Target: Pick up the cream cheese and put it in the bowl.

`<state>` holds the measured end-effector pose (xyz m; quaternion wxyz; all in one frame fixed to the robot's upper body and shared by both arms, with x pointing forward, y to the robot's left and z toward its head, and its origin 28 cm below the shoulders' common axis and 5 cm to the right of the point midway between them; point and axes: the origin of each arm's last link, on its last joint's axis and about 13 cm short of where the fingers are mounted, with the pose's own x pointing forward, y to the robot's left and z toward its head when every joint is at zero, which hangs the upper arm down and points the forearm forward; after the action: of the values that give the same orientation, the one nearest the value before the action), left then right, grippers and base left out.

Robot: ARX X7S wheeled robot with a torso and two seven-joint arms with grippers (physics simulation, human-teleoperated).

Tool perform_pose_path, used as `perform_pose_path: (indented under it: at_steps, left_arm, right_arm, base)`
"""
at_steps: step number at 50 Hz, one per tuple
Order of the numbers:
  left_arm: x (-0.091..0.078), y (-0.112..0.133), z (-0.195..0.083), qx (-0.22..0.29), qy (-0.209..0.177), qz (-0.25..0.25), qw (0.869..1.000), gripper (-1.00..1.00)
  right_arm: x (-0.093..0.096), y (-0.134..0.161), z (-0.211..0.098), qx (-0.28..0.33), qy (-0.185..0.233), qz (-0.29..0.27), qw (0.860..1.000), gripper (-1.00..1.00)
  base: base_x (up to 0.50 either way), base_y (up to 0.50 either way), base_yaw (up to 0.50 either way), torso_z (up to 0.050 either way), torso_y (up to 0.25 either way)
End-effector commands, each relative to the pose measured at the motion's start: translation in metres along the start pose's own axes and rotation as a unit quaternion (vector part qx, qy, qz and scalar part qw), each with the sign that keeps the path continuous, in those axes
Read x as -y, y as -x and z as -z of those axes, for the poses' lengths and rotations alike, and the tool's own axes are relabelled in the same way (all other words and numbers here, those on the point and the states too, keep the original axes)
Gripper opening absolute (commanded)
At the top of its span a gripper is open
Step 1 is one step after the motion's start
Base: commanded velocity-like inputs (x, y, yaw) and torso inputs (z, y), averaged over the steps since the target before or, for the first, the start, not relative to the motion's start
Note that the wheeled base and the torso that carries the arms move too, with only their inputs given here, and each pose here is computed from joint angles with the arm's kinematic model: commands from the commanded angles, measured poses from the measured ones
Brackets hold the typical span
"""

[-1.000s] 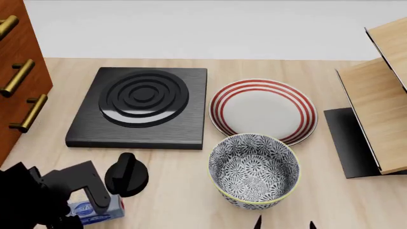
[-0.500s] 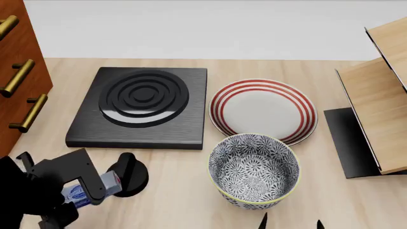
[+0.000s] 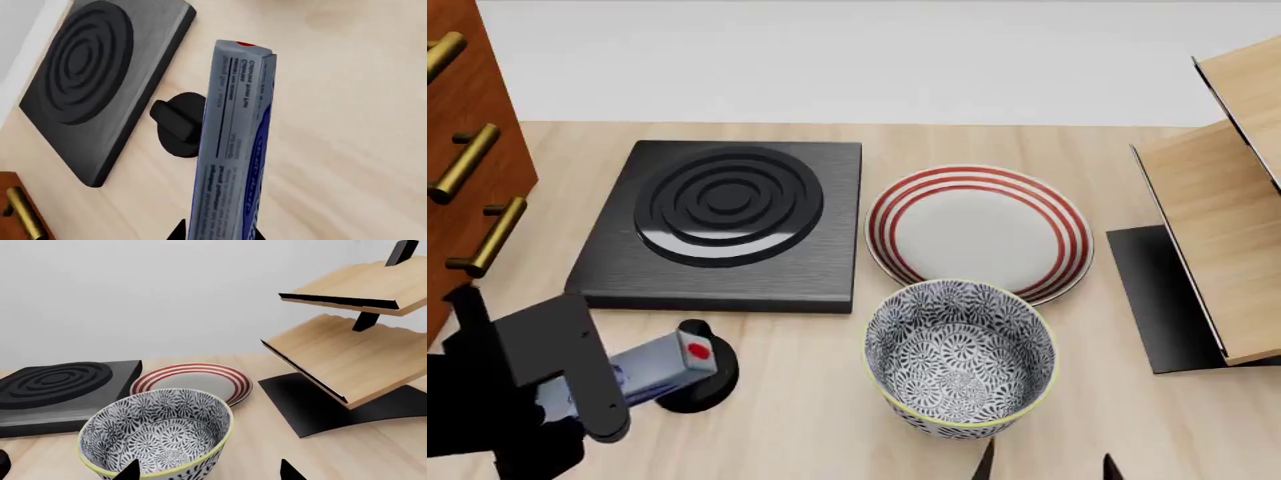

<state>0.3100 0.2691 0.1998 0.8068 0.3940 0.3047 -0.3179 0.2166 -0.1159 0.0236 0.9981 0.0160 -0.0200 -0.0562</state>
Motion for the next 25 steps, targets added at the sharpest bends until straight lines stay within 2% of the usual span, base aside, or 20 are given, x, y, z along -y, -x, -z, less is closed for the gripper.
perform_pose_path:
  at_steps: [1, 4, 7, 11, 14, 22, 24, 25]
  left_arm:
    - [0.013, 0.027, -0.012, 0.073, -0.033, 0.004, 0.997, -1.00]
    - [0.018, 0.025, -0.016, 0.098, -0.043, 0.020, 0.994, -1.00]
    - [0.018, 0.022, -0.020, 0.111, -0.043, 0.029, 0.992, -1.00]
    - [0.018, 0.020, -0.024, 0.123, -0.044, 0.036, 0.991, -1.00]
    - [0.020, 0.014, -0.030, 0.139, -0.053, 0.040, 0.988, -1.00]
    - [0.020, 0.007, -0.036, 0.146, -0.055, 0.053, 0.986, -1.00]
    - [0.019, 0.006, -0.038, 0.146, -0.056, 0.054, 0.986, -1.00]
    - [0.020, 0.005, -0.038, 0.144, -0.059, 0.054, 0.986, -1.00]
  right_arm:
    - [0.001, 0.003, -0.010, 0.019, 0.003, -0.002, 1.000, 1.00]
    - [0.004, 0.006, -0.020, 0.031, 0.001, -0.011, 0.999, 1.00]
    - [0.006, 0.011, -0.030, 0.043, 0.014, -0.042, 0.998, 1.00]
    - [0.008, 0.016, -0.040, 0.070, 0.032, -0.052, 0.996, 1.00]
    - [0.010, 0.023, -0.056, 0.084, 0.045, -0.091, 0.991, 1.00]
    - [0.018, 0.031, -0.077, 0.085, 0.034, -0.142, 0.986, 1.00]
    - [0.023, 0.033, -0.088, 0.067, 0.013, -0.180, 0.981, 1.00]
    - [0.025, 0.033, -0.091, 0.073, 0.021, -0.184, 0.980, 1.00]
  base:
    - [0.00, 0.00, 0.00, 0.000, 0.000]
    - [0.00, 0.00, 0.00, 0.000, 0.000]
    - [0.00, 0.00, 0.00, 0.000, 0.000]
    - [0.00, 0.00, 0.00, 0.000, 0.000]
    - [0.00, 0.00, 0.00, 0.000, 0.000]
    - [0.00, 0.00, 0.00, 0.000, 0.000]
    - [0.00, 0.00, 0.00, 0.000, 0.000]
    - [0.00, 0.00, 0.00, 0.000, 0.000]
